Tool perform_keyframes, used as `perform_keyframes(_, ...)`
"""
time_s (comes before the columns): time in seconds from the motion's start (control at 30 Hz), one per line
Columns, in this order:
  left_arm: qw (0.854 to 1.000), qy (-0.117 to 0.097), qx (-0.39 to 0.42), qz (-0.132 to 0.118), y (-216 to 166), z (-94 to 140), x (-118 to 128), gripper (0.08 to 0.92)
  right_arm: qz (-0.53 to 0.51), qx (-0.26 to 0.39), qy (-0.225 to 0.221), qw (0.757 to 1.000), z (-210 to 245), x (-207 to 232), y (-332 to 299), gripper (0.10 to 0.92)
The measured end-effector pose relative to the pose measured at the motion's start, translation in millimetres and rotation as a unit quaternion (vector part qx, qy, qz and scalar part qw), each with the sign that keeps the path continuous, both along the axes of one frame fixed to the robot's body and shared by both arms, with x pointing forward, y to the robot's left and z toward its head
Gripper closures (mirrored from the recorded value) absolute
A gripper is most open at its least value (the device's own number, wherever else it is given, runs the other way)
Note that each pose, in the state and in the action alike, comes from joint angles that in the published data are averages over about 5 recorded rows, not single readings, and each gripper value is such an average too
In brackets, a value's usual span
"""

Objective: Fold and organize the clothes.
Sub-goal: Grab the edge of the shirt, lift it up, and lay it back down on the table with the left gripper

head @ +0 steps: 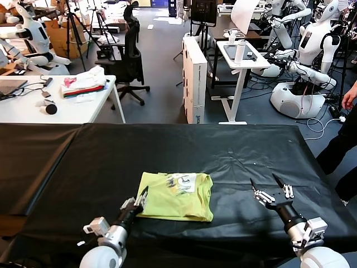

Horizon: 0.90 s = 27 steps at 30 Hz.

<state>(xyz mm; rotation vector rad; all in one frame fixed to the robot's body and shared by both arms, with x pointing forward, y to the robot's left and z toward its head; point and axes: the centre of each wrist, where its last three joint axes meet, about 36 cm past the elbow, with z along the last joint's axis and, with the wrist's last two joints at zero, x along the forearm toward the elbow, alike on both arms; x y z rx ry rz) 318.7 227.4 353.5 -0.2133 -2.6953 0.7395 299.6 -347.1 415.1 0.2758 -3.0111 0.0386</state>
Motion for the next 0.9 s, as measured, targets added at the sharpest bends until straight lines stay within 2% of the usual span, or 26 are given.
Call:
perform_keyframes(0.03, 1.000, -0.001, -0.002, 0.001, 0, 1, 0, 0.775, -0.001, 0.000, 0.000, 1.000, 0, 0, 0, 0.115)
perform_keyframes(0.1, 1.000, -0.002, -0.004, 0.003, 0, 3, 1, 0.813, -0.003, 0.000, 0.000, 1.000, -1, 0, 0, 0.115)
perform_keyframes(0.4, 0.999, -0.024, 0.023, 0.019, 26, 25, 6, 0.809, -0.013, 0.000, 0.002, 1.000, -5, 4, 2, 0.115)
perform_keyframes(0.73, 0.993, -0.054, 0.091, 0.060, 114, 72, 1, 0.809, -0.014, 0.002, 0.008, 1.000, -13, 9, 6, 0.115)
perform_keyframes(0.9, 0.984, -0.073, 0.136, 0.085, 159, 114, -2, 0.809, -0.014, 0.005, 0.011, 1.000, -17, 10, 9, 0.115)
